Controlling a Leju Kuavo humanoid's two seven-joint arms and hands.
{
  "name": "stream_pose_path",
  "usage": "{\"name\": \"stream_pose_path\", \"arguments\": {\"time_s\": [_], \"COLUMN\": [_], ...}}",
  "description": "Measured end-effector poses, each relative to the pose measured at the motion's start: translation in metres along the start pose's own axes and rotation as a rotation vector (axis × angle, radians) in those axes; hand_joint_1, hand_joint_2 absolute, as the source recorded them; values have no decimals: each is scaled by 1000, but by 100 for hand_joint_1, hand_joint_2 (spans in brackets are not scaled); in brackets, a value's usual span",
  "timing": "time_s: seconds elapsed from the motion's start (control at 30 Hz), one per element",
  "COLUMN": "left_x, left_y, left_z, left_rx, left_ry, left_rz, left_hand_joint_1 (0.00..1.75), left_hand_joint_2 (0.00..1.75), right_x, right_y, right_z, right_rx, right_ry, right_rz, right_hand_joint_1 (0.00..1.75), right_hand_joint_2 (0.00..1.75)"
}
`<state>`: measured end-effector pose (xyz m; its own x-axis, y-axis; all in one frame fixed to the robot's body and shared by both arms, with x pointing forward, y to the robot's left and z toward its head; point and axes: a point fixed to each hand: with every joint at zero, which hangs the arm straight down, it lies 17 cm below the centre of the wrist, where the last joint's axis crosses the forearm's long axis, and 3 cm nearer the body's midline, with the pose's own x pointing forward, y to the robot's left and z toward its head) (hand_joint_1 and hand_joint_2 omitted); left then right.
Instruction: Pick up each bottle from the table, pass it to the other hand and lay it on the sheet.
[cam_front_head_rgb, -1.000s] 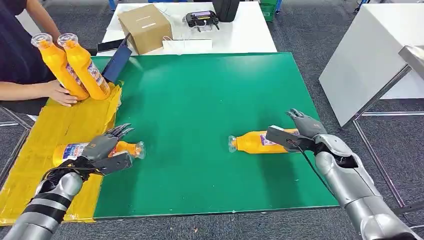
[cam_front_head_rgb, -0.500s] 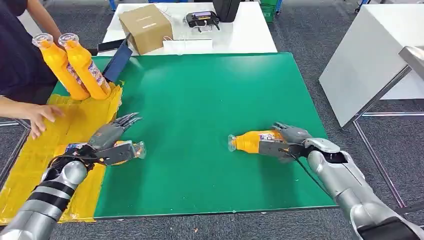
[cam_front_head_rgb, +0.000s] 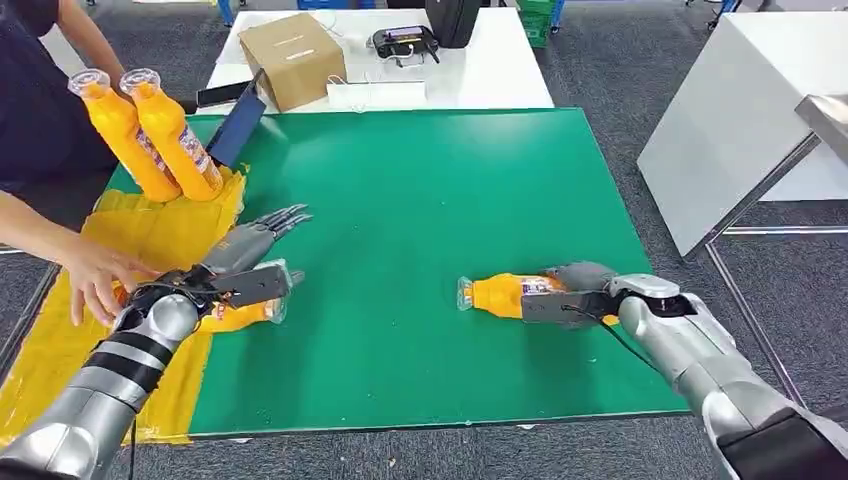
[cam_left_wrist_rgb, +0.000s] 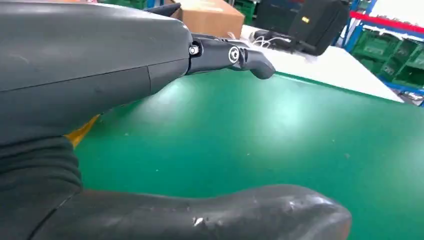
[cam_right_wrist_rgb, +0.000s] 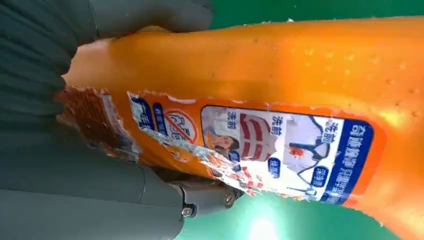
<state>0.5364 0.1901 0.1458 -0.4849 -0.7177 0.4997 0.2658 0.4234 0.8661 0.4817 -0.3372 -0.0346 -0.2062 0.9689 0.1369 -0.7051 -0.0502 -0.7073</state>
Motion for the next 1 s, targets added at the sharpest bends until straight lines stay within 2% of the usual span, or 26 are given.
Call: {"name": "stream_pose_path", "arguments": {"time_s": [1.0], "left_x": [8], "left_y": [-6], "left_z": [-4], "left_rx": [-14], "left_ry": [-14], "left_rz": [1], "left_hand_joint_1": [0], "left_hand_joint_2": [0], "right_x": [-5], "right_y": [4], "right_z": [1], "right_rx": [14], "right_ry": [11], "right_rz": [4], "right_hand_joint_1": [175], "right_hand_joint_2": [175]}}
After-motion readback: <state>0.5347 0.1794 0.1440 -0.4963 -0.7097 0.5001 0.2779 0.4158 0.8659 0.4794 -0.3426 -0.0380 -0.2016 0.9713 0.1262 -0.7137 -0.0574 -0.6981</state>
